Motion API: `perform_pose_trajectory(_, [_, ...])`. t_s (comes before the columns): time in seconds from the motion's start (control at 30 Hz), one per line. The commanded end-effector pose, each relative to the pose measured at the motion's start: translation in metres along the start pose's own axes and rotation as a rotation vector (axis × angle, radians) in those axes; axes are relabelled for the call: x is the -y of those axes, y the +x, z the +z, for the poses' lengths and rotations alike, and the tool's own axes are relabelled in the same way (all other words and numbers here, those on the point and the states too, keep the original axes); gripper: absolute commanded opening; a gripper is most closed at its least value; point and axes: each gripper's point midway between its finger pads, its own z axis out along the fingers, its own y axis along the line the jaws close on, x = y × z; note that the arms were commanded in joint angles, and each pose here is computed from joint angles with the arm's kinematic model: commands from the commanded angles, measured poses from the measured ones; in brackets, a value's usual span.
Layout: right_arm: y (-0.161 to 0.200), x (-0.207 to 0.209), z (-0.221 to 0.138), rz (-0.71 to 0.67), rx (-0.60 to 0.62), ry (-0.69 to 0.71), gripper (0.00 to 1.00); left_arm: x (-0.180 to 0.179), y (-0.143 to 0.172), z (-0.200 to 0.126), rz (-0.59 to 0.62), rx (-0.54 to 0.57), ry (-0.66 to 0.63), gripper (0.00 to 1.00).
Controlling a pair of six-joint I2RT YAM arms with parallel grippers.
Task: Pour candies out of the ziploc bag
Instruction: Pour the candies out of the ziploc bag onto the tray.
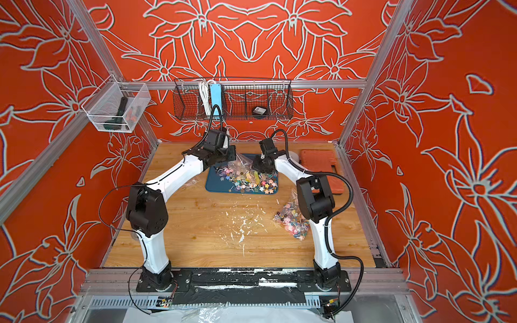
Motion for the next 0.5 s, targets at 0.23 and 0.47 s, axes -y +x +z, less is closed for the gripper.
perform_pose_trajectory(0.23, [0.016,-0.019,0.013,-0.029,-0.046,-0.018,0.0,-0.013,-0.048,-0.041,0.005,0.141,-0.041,0.0])
perform_pose_trajectory(0.47, [0.021,-0.029,0.019,-0.038,-0.056,-0.03,0.0,-0.022,-0.055,-0.05,0.001,0.159,-0.059,0.0])
